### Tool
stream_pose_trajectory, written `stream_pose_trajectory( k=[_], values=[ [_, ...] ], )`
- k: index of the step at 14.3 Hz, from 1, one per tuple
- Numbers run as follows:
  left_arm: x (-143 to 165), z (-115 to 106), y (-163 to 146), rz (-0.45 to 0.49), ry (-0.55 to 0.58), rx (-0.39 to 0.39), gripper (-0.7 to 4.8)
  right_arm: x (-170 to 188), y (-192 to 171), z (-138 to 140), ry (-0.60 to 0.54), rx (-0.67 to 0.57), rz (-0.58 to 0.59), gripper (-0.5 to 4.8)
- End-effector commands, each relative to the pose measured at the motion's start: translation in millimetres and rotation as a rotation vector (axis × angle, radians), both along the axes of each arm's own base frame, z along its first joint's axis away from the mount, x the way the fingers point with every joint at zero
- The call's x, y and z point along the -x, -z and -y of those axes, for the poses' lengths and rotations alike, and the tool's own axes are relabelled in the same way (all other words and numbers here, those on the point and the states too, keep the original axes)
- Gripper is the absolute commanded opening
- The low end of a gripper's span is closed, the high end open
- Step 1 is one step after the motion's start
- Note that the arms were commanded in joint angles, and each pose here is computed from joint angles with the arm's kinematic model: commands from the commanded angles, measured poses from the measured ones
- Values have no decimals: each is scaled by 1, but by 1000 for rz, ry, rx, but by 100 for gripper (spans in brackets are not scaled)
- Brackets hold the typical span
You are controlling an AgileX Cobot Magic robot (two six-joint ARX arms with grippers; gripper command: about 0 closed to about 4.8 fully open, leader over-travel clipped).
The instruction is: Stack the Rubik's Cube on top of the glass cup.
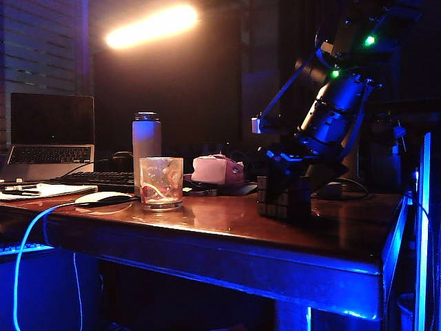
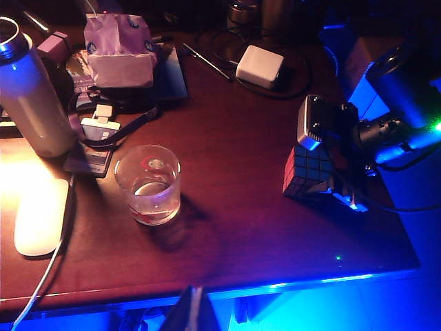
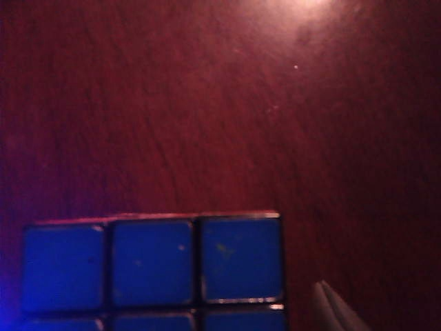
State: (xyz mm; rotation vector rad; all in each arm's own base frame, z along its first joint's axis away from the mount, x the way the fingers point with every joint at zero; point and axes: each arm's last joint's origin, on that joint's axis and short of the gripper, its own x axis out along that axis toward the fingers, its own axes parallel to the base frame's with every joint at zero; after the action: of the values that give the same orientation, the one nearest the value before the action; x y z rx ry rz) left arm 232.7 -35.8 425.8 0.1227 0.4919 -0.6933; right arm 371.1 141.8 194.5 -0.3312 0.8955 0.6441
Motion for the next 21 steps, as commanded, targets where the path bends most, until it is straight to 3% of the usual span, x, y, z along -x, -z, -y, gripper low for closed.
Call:
stream_pose_trajectory(
  k=[1,6,11,15,21],
  values=[
    [1,0,-3,15,6,1,-4,1,-2,0,23,-10,-19,337],
    [1,0,-3,16,6,1,-4,-3,-9,-2,60,-50,5,325],
    [1,0,-3,16,6,1,-4,-18,-61,-22,29,-133,161,325],
    [1,0,-3,15,6,2,-4,-26,-103,-53,-25,-240,346,325],
    [1,0,-2,8,6,1,-4,-57,-105,-97,-79,-334,366,325]
  ],
)
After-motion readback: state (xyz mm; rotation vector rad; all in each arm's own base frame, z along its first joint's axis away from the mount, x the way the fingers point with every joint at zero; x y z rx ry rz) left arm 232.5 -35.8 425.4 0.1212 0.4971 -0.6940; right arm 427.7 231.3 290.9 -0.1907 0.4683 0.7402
